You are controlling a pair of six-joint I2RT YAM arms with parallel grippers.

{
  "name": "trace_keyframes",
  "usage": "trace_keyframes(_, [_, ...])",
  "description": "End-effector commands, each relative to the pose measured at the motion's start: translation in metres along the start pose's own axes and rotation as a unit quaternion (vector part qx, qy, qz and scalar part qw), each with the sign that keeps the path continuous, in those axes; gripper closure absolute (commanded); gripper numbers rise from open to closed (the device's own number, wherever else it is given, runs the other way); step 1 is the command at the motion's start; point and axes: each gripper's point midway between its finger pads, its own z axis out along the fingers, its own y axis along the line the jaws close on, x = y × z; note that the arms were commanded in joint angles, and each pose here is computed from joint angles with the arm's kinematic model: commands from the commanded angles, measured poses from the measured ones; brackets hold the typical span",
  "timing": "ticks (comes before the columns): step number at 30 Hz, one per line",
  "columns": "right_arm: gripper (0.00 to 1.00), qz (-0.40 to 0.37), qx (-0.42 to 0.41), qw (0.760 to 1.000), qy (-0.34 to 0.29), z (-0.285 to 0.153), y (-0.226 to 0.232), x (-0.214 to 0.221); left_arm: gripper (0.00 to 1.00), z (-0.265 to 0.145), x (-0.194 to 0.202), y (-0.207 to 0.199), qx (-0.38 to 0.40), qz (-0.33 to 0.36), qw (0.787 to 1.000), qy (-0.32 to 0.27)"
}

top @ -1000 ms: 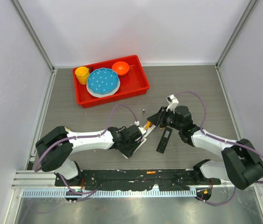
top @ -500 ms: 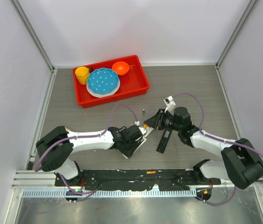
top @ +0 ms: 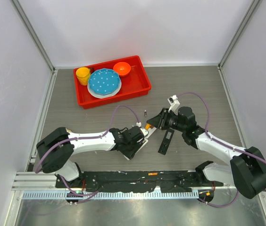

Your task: Unload the batteries from the remote control

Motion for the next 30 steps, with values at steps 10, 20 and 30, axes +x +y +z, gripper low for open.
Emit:
trace_keyframes(10, [0.99, -0.070, 0.049, 0.996, -0.041, 0.001, -0.002, -0.038, 1.00, 0.011, -0.003, -0.007, 0.003, 0.005, 1.000, -0.010])
trace_keyframes(20, [0.99, -0.077, 0.076, 0.993, -0.044, 0.002, -0.015, -0.038, 1.00, 0.010, -0.005, -0.008, 0.003, 0.008, 1.000, -0.012])
trace_keyframes(30, [0.99, -0.076, 0.079, 0.993, -0.049, 0.007, -0.017, -0.042, 1.00, 0.009, -0.003, -0.009, 0.006, 0.010, 1.000, -0.010])
